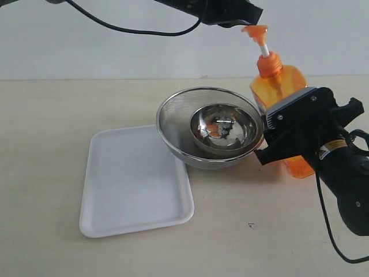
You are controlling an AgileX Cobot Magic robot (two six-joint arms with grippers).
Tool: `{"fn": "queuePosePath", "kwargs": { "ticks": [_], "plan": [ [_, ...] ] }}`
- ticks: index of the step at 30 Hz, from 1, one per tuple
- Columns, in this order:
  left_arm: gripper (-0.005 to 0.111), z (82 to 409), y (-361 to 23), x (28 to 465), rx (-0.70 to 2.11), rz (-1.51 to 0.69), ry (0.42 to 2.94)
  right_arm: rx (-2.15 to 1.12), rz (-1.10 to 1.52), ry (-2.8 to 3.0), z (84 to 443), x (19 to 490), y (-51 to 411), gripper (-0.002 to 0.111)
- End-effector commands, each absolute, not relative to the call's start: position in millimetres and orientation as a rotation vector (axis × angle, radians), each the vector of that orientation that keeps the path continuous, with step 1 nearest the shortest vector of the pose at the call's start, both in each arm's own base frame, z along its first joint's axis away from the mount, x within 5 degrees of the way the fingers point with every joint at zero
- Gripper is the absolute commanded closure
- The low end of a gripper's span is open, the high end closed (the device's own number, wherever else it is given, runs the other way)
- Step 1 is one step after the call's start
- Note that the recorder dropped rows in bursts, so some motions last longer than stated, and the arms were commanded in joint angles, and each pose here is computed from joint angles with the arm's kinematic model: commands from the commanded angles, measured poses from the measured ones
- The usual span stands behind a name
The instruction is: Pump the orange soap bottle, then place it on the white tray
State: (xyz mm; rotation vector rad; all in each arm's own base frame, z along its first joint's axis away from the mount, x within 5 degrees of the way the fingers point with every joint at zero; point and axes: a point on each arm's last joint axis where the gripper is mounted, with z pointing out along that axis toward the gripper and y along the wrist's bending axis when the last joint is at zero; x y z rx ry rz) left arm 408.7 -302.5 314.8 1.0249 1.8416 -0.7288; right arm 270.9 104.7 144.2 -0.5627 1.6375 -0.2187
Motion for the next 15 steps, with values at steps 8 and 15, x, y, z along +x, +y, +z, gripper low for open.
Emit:
{"fn": "queuePosePath", "kwargs": {
  "ticks": [8,15],
  "plan": [
    [0.102,311.9,-301.8,401.9,1.102,-0.737,1.897,-0.473,-0.247,1.52,161.1,274.9,102.2,0.108],
    [0.102,324.4,-293.8,396.2,1.13,-0.678,1.914,-0.471,-0.259,1.522,161.0,275.0,101.3,0.108]
  ]
}}
